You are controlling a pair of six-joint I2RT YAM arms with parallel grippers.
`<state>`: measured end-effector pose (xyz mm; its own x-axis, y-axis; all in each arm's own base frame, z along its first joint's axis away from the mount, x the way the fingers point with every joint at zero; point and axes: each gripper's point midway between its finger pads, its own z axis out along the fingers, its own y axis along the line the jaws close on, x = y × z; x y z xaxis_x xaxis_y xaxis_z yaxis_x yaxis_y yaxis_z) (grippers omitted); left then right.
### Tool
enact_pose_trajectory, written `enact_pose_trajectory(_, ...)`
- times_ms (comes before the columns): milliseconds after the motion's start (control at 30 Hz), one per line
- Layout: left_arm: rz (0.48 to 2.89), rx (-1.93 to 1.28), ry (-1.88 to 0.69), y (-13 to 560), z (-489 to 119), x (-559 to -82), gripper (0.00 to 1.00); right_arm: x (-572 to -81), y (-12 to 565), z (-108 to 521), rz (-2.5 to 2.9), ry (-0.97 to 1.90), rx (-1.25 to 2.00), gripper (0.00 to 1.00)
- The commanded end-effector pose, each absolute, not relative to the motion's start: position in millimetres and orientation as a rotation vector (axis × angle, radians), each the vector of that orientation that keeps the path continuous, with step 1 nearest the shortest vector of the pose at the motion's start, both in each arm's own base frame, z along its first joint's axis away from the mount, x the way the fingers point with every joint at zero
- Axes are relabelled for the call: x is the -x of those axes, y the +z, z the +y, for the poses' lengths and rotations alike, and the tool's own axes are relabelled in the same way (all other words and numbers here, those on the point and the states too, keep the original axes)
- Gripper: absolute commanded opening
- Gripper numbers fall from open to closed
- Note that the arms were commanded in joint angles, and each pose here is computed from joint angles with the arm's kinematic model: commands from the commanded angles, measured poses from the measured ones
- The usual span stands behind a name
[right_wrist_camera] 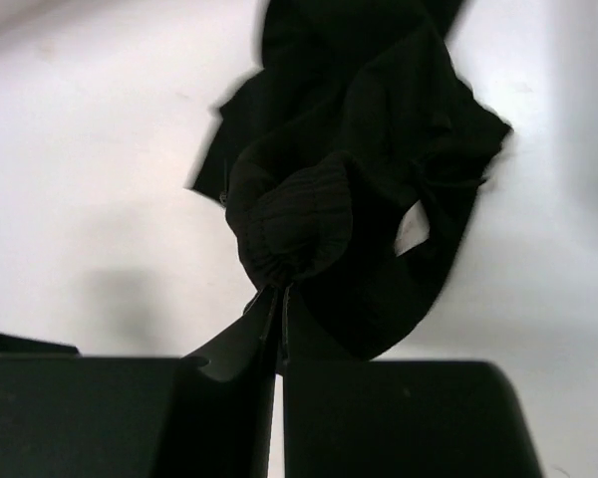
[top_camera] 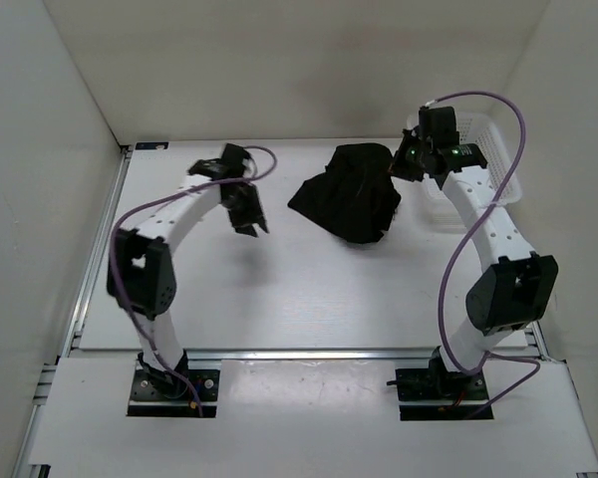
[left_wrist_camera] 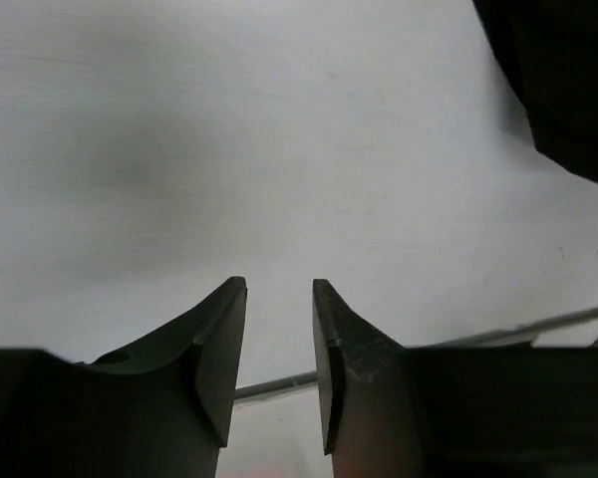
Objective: Fold and stack the shorts
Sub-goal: Flatten the shorts out
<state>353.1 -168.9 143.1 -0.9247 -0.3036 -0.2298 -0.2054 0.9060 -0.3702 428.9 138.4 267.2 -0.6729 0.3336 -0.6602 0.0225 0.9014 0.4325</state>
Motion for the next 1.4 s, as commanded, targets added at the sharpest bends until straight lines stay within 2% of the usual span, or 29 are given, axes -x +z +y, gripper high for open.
enact_pose_trajectory(0, 2.794, 0.148, -0.598, 148.4, -240.6, -345.8, 0.47, -435.4, 262.7, 118.9, 2.252, 0.446, -0.292, 0.0)
enact_pose_trajectory(33, 2.811, 0.08, -0.612, 142.5, -268.5, -345.1, 0.65, -435.0, 260.8, 112.6, 2.259, 0.436, -0.309, 0.0)
enact_pose_trajectory(100, 2.836, 0.013, -0.655, 135.2, -294.7, -343.2, 0.73, -436.1, 255.0, 103.9, 2.276, 0.428, -0.334, 0.0)
enact_pose_trajectory(200, 2.879, -0.043, -0.701, 118.8, -330.9, -340.6, 0.74, -441.0, 250.0, 78.3, 2.278, 0.408, -0.416, 0.0)
enact_pose_trajectory(333, 2.913, -0.026, -0.678, 95.2, -346.5, -348.3, 0.74, -445.0, 246.2, 57.7, 2.287, 0.447, -0.469, 0.0)
enact_pose_trajectory(400, 2.908, 0.051, -0.665, 94.0, -340.0, -359.0, 0.78, -446.7, 250.3, 51.6, 2.274, 0.453, -0.481, 0.0)
enact_pose_trajectory(600, 2.864, 0.32, -0.617, 78.9, -302.3, -409.4, 0.78, -450.7, 250.6, 55.2, 2.277, 0.478, -0.47, 0.0)
enact_pose_trajectory(733, 2.83, 0.405, -0.619, 67.2, -290.8, -445.3, 0.78, -452.3, 253.5, 54.5, 2.279, 0.494, -0.456, 0.0)
enact_pose_trajectory(833, 2.82, 0.454, -0.616, 53.6, -284.9, -464.8, 0.85, -456.1, 256.4, 61.8, 2.281, 0.545, -0.432, 0.0)
enact_pose_trajectory(967, 2.801, 0.525, -0.606, 39.0, -281.2, -486.5, 0.85, -456.6, 257.1, 69.9, 2.288, 0.604, -0.419, 0.0)
enact_pose_trajectory(1067, 2.78, 0.526, -0.64, 35.6, -289.1, -499.3, 0.79, -455.6, 251.8, 68.4, 2.299, 0.593, -0.428, 0.0)
enact_pose_trajectory(1167, 2.767, 0.517, -0.663, 36.8, -293.3, -505.4, 0.62, -454.5, 248.1, 68.5, 2.308, 0.592, -0.432, 0.0)
enact_pose_trajectory(1200, 2.774, 0.515, -0.676, 33.1, -295.6, -505.5, 0.56, -453.1, 244.0, 68.5, 2.318, 0.591, -0.436, 0.0)
enact_pose_trajectory(1233, 2.769, 0.494, -0.691, 36.5, -297.2, -506.3, 0.38, -453.1, 243.9, 68.5, 2.318, 0.591, -0.436, 0.0)
enact_pose_trajectory(1267, 2.773, 0.478, -0.7, 37.0, -298.2, -505.4, 0.28, -450.5, 243.7, 68.5, 2.319, 0.591, -0.437, 0.0)
enact_pose_trajectory(1300, 2.788, 0.476, -0.717, 33.1, -300.3, -503.0, 0.13, -450.9, 243.2, 67.0, 2.318, 0.58, -0.441, 0.0)
enact_pose_trajectory(1367, 2.798, 0.45, -0.725, 35.4, -294.4, -499.8, 0.1, -450.1, 245.5, 67.0, 2.308, 0.581, -0.437, 0.0)
